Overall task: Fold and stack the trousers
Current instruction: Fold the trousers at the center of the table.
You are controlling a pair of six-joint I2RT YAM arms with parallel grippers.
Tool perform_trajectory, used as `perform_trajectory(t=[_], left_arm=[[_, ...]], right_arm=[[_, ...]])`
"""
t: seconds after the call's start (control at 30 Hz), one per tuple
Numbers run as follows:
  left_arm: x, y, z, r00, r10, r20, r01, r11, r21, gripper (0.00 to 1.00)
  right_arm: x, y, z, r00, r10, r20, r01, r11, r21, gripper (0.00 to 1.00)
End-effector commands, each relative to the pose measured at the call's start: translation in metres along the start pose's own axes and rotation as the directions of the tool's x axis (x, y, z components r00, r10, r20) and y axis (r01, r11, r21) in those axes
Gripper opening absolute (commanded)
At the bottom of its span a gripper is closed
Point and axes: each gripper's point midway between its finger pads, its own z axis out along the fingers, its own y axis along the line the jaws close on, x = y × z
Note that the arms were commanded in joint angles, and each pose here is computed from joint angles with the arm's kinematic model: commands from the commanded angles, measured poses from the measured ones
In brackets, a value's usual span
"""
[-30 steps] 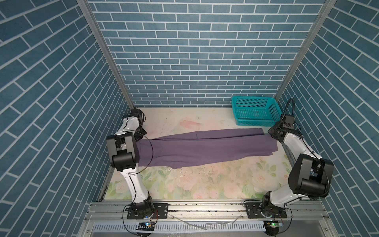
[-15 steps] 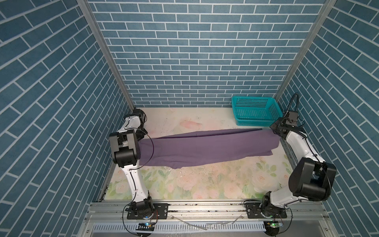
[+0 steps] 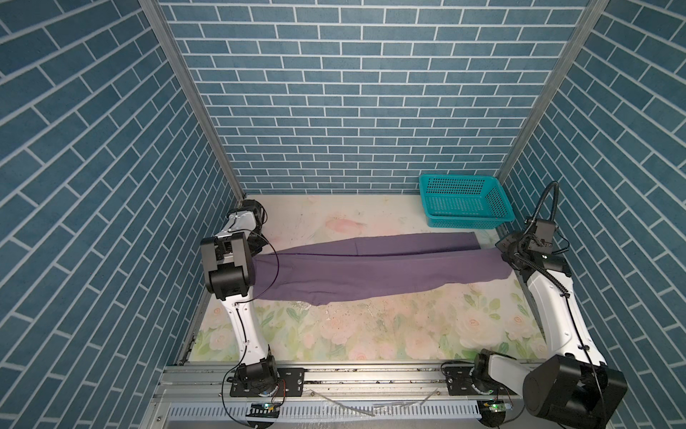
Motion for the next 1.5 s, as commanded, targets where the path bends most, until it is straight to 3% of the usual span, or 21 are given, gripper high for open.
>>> perform_trajectory(t=[0.0,0.33,0.5,1.47], left_arm=[[-0.012,0.003,0.001,1.000,0.003,0.031,-0.002,1.000,-0.021,0.02],[-0.015,0.000,0.002,1.000,-0.001,0.028,0.001,1.000,-0.016,0.02],[-0.016,0.000,0.000,1.000,0.002,0.029,-0.002,1.000,-0.016,0.02],[-0.017,0.003,0.001,1.000,0.000,0.028,0.001,0.999,-0.041,0.01]], right_arm=[[-0.004,-0.006,-0.011,0.997,0.074,0.026,-0.074,0.997,0.009,0.00],[-0.016,-0.020,-0.061,0.989,0.084,0.123,-0.087,0.996,0.020,0.00],[-0.015,-0.028,-0.067,0.986,0.080,0.145,-0.088,0.995,0.046,0.00],[-0.025,0.005,0.149,1.000,-0.028,-0.005,0.029,0.994,0.110,0.00]])
